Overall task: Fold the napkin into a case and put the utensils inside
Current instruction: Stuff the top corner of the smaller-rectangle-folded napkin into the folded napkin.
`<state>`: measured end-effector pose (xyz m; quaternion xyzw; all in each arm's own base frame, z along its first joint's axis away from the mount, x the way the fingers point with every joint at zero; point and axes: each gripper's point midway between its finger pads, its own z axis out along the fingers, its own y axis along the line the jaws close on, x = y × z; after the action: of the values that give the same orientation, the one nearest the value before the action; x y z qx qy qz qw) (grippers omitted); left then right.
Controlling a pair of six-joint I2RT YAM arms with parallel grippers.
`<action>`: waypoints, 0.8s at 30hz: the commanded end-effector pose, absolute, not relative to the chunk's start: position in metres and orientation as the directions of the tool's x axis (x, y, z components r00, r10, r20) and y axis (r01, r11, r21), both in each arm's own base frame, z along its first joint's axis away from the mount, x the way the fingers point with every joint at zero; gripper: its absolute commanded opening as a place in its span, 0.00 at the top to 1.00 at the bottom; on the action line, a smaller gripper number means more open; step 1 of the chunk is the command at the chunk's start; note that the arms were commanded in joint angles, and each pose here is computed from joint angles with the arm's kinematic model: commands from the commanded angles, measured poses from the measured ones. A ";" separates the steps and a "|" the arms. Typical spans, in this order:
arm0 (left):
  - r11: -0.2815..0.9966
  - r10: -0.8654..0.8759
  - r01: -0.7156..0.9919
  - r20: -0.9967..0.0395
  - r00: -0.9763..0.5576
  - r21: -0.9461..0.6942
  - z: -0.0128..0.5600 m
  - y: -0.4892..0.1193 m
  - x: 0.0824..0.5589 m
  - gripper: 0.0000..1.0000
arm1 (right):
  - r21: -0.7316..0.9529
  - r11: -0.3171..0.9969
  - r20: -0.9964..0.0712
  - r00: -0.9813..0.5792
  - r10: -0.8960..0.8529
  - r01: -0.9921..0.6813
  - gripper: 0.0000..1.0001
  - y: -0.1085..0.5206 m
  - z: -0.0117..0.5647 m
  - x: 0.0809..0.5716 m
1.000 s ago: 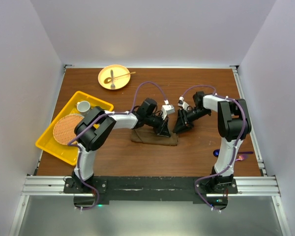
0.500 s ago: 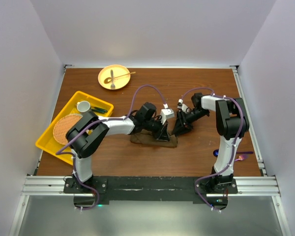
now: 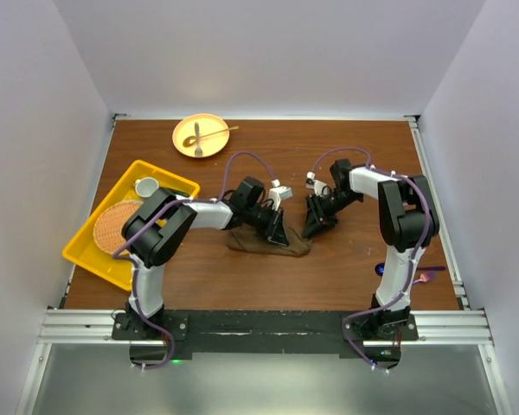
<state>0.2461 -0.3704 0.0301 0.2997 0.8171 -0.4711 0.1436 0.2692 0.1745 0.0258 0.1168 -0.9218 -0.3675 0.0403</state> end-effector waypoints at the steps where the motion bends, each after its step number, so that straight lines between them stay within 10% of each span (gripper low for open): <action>1: 0.415 0.364 0.578 -0.454 -0.813 -0.702 0.021 -0.369 0.246 1.00 | 0.605 0.700 -0.221 -0.925 -0.310 -0.379 0.70 0.173 0.037 0.295; 10: 0.408 0.385 0.594 -0.459 -0.801 -0.693 0.021 -0.374 0.246 1.00 | 0.497 0.660 -0.392 -0.824 -0.409 -0.563 0.86 0.193 0.070 0.304; 24: 0.429 0.382 0.577 -0.439 -0.813 -0.695 0.015 -0.373 0.247 1.00 | 0.357 0.703 -0.443 -0.774 -0.453 -0.616 0.74 0.194 0.050 0.286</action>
<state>0.2469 -0.3736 0.0279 0.2916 0.8266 -0.4668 0.1175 0.2792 0.1918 0.0457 0.2874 -0.9125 -0.2639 -0.1227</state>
